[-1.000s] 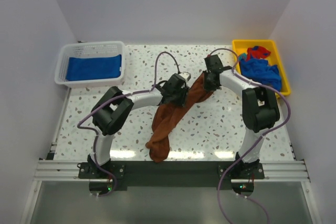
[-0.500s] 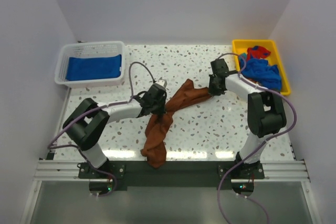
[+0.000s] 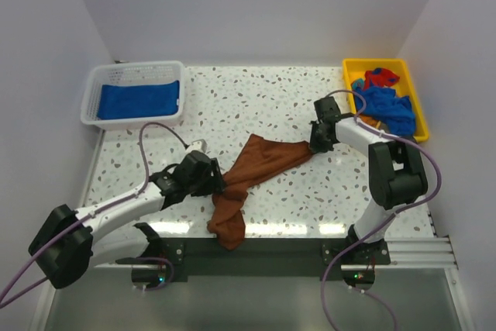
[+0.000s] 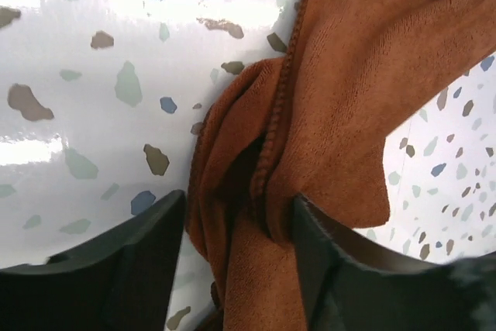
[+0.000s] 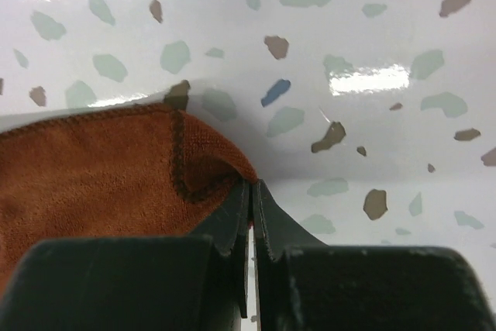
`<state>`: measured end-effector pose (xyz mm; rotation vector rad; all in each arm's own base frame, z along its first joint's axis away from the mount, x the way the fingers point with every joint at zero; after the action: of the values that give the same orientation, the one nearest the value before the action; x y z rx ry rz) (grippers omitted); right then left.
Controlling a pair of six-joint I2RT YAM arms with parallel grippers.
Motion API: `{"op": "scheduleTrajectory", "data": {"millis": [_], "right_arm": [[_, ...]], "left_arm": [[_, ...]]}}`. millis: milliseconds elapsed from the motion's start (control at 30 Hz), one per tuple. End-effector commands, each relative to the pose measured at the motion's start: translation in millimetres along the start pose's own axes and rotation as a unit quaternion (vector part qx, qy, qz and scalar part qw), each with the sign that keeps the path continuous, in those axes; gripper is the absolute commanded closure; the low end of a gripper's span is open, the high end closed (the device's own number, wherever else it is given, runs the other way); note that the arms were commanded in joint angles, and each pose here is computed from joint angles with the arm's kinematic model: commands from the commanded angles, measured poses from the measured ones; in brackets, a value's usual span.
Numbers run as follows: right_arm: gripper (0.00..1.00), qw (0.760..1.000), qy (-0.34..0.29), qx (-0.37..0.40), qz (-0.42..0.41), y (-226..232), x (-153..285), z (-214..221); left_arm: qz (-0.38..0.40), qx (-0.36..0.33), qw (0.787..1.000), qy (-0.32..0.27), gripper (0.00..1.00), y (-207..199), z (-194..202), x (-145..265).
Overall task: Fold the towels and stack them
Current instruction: Flatten out the crumpled towel
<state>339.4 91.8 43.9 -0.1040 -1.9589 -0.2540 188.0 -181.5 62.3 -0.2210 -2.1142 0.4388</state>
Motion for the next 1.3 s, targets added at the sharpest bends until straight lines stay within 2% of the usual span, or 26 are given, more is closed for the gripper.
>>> {"op": "scheduleTrajectory", "data": {"millis": [0, 67, 100, 167, 200, 233, 300, 333, 400, 433, 500, 700, 1000, 1267], "right_arm": [[1.00, 0.999, -0.036, -0.012, 0.025, -11.1, 11.7, -9.0], [1.00, 0.999, -0.036, -0.012, 0.036, -14.8, 9.8, -9.1], [1.00, 0.999, -0.037, -0.012, 0.036, -15.4, 9.2, -9.8], [1.00, 0.998, -0.039, -0.010, 0.039, -15.8, 8.9, -10.0], [1.00, 0.998, -0.042, -0.011, 0.040, -16.4, 9.0, -11.8], [1.00, 0.998, -0.042, -0.008, 0.043, -16.6, 8.2, -11.2], [1.00, 0.998, -0.041, -0.006, 0.046, -17.8, 8.5, -12.3], [1.00, 0.998, -0.040, -0.005, 0.048, -18.5, 8.1, -11.9], [1.00, 0.998, -0.041, -0.003, 0.047, -18.5, 8.4, -11.8], [1.00, 0.998, -0.042, -0.001, 0.046, -18.4, 8.7, -11.7], [1.00, 0.998, -0.044, -0.001, 0.042, -17.1, 9.0, -12.5], [1.00, 0.998, -0.046, 0.001, 0.031, -12.6, 10.3, -15.1], [1.00, 0.999, -0.047, 0.003, 0.024, -11.4, 8.1, -16.0], [1.00, 0.999, -0.045, 0.005, 0.023, -11.4, 6.9, -13.6]], "left_arm": [[-0.017, -0.016, 0.999, -0.036, 0.31, -7.3, -26.4, 1.2], [-0.014, -0.063, 0.996, -0.062, 0.22, -26.8, -57.2, 2.3], [-0.021, -0.084, 0.995, -0.057, 0.22, -31.5, -63.0, -7.9], [-0.004, -0.136, 0.987, -0.085, 0.22, -56.4, -97.2, -9.8], [-0.010, -0.154, 0.985, -0.077, 0.22, -59.9, -102.2, -24.0], [0.002, -0.177, 0.979, -0.098, 0.22, -75.6, -127.2, -23.0], [-0.009, -0.215, 0.973, -0.085, 0.22, -76.7, -138.1, -47.3], [0.000, -0.224, 0.969, -0.102, 0.23, -92.5, -157.3, -47.8], [-0.015, -0.248, 0.965, -0.082, 0.25, -91.2, -160.3, -73.7], [-0.010, -0.265, 0.960, -0.092, 0.26, -102.3, -174.6, -76.3], [-0.013, -0.292, 0.954, -0.061, 0.27, -101.4, -168.0, -99.6], [-0.013, -0.318, 0.947, -0.032, 0.33, -105.0, -163.7, -136.5], [-0.028, -0.318, 0.947, -0.034, 0.40, -102.5, -161.5, -166.7], [-0.047, -0.311, 0.948, -0.051, 0.42, -102.7, -165.8, -180.2]]}}
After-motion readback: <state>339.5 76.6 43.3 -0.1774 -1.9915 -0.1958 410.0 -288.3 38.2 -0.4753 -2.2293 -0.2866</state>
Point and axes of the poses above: each gripper's point midway between its finger pads, its own x axis back along the fingers, its own y axis along the line the jaws close on, z = x × y, the point moved 2 cm from there along x, back along the fingers, and after that the axes turned 2 degrees about -x, right-handed, at the moved point
